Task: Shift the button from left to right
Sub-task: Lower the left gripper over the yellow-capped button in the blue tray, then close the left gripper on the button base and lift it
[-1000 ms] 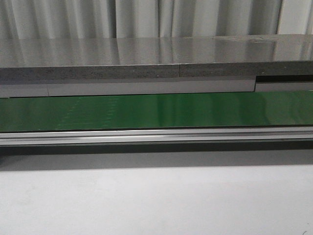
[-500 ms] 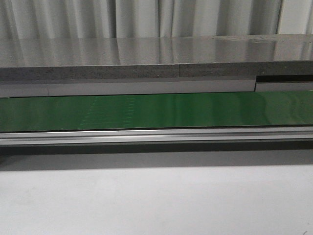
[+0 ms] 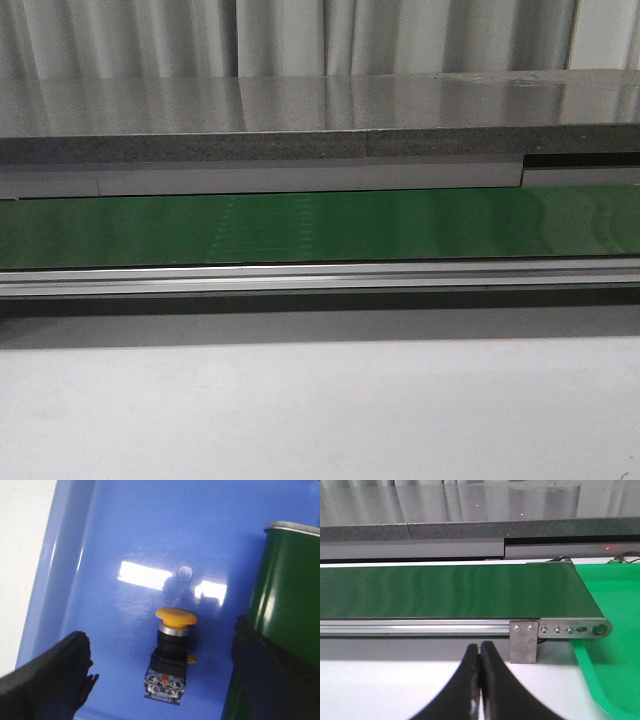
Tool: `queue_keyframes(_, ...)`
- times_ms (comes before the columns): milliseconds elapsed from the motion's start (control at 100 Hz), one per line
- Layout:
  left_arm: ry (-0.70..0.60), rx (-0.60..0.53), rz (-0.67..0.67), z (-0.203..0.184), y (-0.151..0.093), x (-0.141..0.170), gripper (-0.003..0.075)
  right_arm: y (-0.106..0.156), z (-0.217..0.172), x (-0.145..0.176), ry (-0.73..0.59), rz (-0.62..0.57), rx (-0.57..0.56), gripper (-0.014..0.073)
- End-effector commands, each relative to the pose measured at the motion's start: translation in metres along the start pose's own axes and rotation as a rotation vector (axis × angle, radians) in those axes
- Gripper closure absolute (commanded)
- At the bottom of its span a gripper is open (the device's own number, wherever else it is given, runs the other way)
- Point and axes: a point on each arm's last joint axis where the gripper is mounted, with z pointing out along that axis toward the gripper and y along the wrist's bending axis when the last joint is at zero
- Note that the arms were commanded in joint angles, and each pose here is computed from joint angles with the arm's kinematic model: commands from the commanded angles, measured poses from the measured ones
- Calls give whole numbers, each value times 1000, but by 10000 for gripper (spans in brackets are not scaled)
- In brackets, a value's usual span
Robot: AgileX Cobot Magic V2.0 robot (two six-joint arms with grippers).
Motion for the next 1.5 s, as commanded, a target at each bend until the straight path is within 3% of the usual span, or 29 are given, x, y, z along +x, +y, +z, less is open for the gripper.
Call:
queue_keyframes(0, -75, -5, -5, -16, 5, -13, 153, 0, -3, -14, -116, -12, -1, 662)
queue_keyframes(310, -11, -4, -30, 12, 14, -13, 153, 0, -3, -14, -116, -12, -1, 662)
queue_keyframes(480, -1, 50, -18, 17, 9, -13, 153, 0, -3, -14, -116, -12, -1, 662)
queue_keyframes(1070, 151, 60, -7, 49, 5, -3, 153, 0, -3, -14, -116, -12, -1, 662)
queue_keyframes(1490, 159, 49, 3, 50, 6, -1, 155, 0, -3, -14, -116, -12, -1, 662)
